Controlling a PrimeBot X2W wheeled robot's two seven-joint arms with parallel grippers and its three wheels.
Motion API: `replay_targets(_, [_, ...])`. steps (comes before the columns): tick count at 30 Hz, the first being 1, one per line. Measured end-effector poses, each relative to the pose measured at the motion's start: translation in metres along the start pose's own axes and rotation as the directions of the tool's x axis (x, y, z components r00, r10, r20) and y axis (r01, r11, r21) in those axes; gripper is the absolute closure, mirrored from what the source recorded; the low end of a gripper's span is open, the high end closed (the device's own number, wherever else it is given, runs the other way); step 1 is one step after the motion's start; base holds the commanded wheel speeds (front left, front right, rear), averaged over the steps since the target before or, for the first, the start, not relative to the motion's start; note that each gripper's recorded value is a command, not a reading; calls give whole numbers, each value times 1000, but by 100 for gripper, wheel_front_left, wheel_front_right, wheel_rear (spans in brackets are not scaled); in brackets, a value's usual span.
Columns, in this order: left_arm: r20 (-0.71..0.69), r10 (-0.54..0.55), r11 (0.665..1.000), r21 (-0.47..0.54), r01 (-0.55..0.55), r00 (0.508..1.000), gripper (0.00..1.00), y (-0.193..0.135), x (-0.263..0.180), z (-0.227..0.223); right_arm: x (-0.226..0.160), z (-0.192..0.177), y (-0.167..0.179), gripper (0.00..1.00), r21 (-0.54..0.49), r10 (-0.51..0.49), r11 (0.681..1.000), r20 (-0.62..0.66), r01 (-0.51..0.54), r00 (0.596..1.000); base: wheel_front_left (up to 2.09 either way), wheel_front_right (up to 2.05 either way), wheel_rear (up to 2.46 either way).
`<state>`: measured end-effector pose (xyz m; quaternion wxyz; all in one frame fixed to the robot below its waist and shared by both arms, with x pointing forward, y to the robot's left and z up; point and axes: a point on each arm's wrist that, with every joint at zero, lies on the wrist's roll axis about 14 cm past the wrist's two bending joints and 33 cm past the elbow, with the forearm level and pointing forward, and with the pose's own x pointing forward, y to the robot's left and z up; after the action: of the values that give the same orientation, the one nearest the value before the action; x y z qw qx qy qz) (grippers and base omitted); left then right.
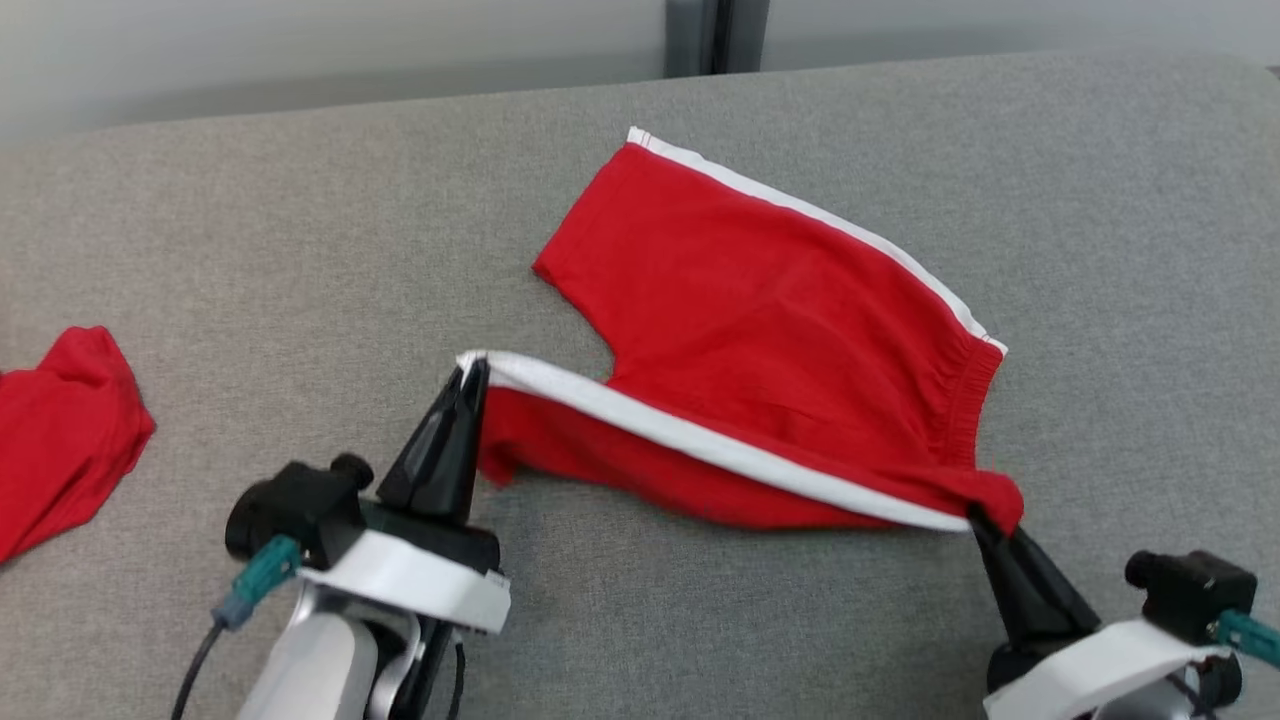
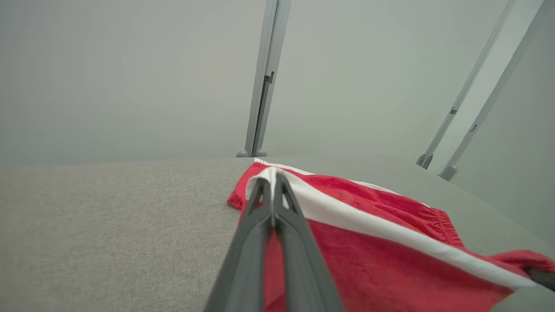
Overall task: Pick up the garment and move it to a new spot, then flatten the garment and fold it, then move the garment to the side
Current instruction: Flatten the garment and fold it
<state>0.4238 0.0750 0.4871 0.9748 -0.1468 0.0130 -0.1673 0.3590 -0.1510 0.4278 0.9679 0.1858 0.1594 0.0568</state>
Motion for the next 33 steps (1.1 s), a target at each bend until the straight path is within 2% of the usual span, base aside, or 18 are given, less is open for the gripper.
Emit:
replay_targets(9, [1,-126,989,73,126,992,100,-5,90,5,61,40,-3,100,45,21,999,77,-25,997,0,0,0])
replay_targets(17, [-24,-172,980,100,174,985,100,-3,155,-14,100,40,-22,100,72,-14,997,65,10,998,0,0,0])
replay_targets(26, [-76,-198,973,103,205,977,100,-7,208,-42,116,41,-50,100,102,-81,992,80,73,993,0,0,0])
replay_targets(33, [-154,-224,967,86,239,962,100,-19,224,-70,117,41,-63,100,119,-115,987,88,105,989,0,0,0])
